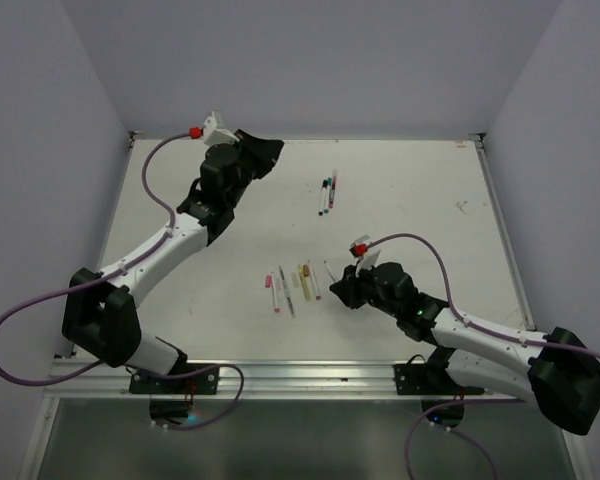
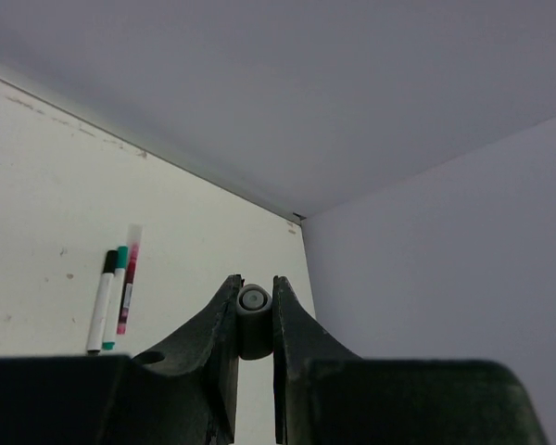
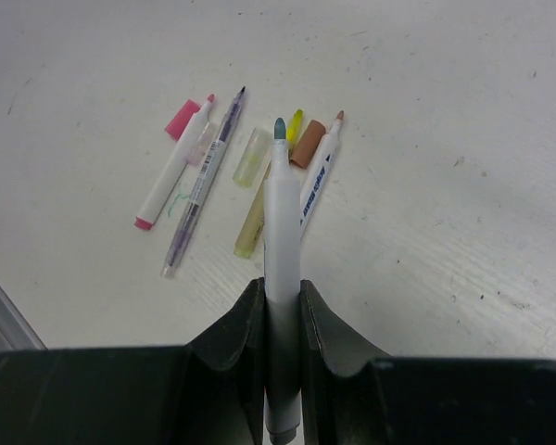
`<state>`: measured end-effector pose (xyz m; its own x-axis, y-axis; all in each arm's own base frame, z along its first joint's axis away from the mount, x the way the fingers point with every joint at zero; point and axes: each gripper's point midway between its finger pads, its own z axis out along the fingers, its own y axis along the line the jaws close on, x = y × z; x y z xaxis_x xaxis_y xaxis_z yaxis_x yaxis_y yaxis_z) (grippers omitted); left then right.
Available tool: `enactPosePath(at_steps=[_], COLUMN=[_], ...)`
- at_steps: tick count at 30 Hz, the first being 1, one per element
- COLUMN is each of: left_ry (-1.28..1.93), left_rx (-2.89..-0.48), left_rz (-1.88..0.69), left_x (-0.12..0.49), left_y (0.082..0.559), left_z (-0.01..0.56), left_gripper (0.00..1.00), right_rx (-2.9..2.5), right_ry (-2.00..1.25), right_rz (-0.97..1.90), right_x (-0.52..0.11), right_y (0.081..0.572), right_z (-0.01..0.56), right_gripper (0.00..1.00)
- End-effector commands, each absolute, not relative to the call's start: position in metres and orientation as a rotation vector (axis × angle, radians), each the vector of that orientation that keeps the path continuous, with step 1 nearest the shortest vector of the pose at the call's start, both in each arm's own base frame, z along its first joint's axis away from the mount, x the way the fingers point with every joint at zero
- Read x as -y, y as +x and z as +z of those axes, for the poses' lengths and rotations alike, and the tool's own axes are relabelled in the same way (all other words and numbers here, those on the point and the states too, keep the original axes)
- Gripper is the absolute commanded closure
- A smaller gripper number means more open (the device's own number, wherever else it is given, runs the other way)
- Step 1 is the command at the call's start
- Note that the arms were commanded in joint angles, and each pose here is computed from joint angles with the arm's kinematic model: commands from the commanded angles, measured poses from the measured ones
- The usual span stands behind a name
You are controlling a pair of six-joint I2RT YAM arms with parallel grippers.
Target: Open the pen caps
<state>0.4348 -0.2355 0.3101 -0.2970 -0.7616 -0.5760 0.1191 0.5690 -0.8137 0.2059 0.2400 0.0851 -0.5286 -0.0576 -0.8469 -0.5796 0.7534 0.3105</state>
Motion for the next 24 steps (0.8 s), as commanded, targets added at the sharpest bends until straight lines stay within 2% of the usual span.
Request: enactPosePath(at_steps=[1,6,13,18,24], left_ry=[-0.504,-0.357,-0.136,-0.078,-0.06], left_rx=[-1.636,-1.884,-2.308,-2.45,-2.535], left_rz=[-0.962,-0.939,-0.759,-0.71,-0.656], left_x=[0.242,0.275,0.323,0.341,0.348], left_y=[0.441,0.423,0.349,0.313,0.293], left_z=[0.322,0.262,0.14,0.09,0.058], left_gripper=[1.0,1.0,0.99,0.93,0.89], right_rx=[-1.989,-2.039,-2.1,-2.118,-2.155], right_ry=[-0.443,-0.238,-0.125,-0.122,-0.141], right_rz=[0.721,0.53,0.371,0.381,0.358], right_x=[-0.239,-0.207,-0.186,-0.196,-0.203], right_y=[0.212,0.231,0.247,0.256,0.264], right_z=[0.102,0.098,0.085,0.083,0.073], right_gripper=[1.0,1.0,1.0,1.0,1.0])
